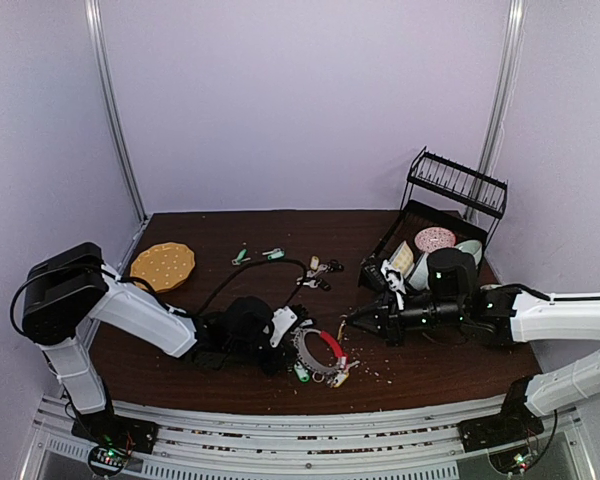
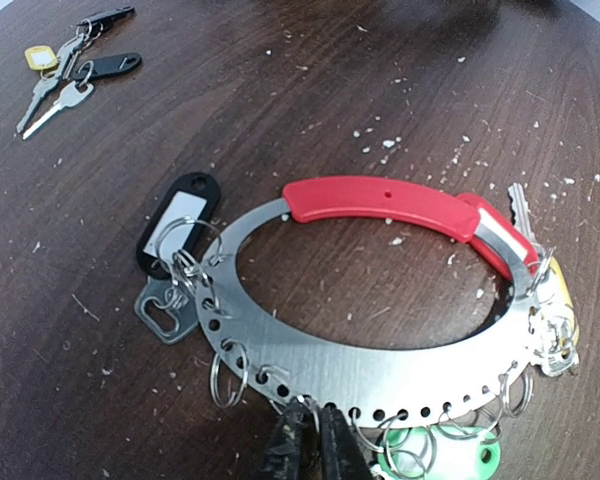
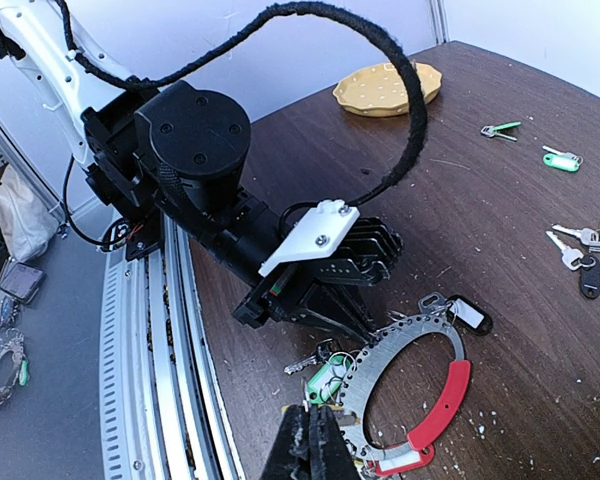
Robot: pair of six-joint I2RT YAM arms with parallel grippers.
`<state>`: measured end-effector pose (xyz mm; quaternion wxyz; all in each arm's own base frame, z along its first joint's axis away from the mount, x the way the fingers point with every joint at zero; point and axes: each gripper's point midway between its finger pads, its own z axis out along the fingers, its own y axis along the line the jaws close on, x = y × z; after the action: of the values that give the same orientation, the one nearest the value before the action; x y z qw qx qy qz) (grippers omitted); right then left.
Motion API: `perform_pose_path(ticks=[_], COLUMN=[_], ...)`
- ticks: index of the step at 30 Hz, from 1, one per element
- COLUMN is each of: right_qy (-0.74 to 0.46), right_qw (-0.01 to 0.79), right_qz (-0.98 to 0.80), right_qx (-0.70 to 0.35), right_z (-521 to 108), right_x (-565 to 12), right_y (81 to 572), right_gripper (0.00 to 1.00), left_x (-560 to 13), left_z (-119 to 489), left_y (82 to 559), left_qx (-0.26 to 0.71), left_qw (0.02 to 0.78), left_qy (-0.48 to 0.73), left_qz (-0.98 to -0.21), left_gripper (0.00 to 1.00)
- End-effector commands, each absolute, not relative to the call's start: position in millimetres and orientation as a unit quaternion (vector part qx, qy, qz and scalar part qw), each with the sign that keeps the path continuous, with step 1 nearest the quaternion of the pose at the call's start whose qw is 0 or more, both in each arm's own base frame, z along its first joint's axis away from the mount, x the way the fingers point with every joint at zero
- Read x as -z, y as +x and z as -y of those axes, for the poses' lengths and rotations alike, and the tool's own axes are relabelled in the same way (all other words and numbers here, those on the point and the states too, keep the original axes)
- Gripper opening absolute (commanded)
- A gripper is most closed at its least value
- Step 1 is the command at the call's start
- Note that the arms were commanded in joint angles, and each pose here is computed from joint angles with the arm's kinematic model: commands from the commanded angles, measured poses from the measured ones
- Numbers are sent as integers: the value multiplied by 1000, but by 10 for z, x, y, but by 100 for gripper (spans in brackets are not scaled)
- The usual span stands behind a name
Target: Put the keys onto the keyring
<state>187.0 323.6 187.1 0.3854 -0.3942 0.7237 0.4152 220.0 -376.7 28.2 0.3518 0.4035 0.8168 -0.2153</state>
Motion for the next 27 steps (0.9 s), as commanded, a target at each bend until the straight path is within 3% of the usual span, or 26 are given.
perform_pose_path(ticks=[1,5,12,18,27], right_qy=[-394,-394,-397,-417,-442], right_qw=[382,383,380,366,360], right_qz=[-721,-720,-720,-707,-684], right_qx=[-423,-423,-424,-439,-456], right_z=[-3235,-3241,-3243,-3282,-3421], right_x=[-1896,-1906,-1912,-1979,-2122], right_y=[1852,1855,1842,1754,1634], right_gripper=[0,0,0,0,0], left_x=[-353,-417,-560,-1073,-1611], left_z=[3785,3744,3724,3831,3956], left_y=[2276,2275,2219,1982,1677], left_qx=[214,217,230,263,264], left_qw=[365,376,394,443,459], left_qy=[393,386,400,493,602], left_qz=[-816,-814,-795,-701,-597], left_gripper=[6,0,0,0,0])
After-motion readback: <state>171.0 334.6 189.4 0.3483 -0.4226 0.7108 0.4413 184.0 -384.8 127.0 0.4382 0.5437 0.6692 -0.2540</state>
